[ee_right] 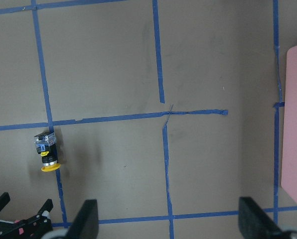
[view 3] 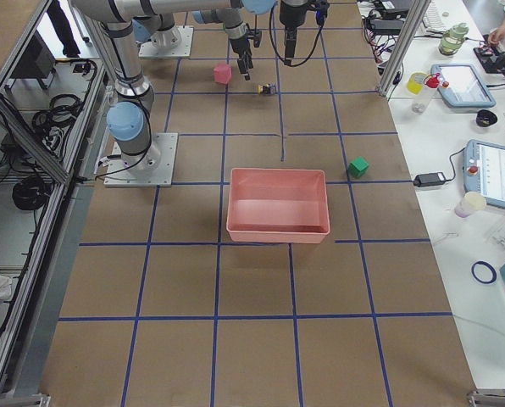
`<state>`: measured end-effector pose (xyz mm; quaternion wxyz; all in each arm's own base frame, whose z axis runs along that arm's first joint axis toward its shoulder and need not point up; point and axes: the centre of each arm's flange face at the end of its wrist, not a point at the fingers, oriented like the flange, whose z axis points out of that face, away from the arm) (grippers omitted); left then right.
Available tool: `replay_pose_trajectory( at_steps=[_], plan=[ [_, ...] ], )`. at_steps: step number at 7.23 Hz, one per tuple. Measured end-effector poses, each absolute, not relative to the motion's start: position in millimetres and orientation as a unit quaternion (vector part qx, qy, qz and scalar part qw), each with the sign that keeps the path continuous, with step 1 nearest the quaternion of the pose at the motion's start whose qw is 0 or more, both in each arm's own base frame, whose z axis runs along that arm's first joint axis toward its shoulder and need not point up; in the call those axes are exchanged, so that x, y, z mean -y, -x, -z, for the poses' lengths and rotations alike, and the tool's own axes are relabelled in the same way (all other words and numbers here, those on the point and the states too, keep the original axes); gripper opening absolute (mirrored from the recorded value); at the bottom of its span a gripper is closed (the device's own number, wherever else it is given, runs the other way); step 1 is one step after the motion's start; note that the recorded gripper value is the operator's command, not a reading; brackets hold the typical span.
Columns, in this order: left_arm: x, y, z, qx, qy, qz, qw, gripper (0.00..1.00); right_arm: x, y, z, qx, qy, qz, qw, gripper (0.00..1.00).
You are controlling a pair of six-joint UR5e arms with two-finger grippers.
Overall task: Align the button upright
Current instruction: 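Raise the right arm away while the left gripper descends over the button, then grasp the button body with the left gripper and tilt it upright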
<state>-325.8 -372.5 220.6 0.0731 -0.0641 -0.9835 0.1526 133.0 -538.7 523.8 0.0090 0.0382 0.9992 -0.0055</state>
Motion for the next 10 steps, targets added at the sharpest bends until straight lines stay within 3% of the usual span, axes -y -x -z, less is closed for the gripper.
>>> replay_pose_trajectory(
  at_steps=[8,9,10],
  plan=[
    [408,352,-175,0.982,0.053,-0.173,0.054,0.97,529,-152,-532,-0.999,-0.019,0.036,-0.016,1.00],
    [411,353,-170,0.983,0.053,-0.171,0.052,0.75,529,-156,-529,-0.999,-0.014,0.038,-0.015,1.00],
    [412,354,-167,0.983,0.054,-0.168,0.051,0.40,529,-155,-525,-0.999,-0.012,0.036,-0.015,1.00]
  ],
)
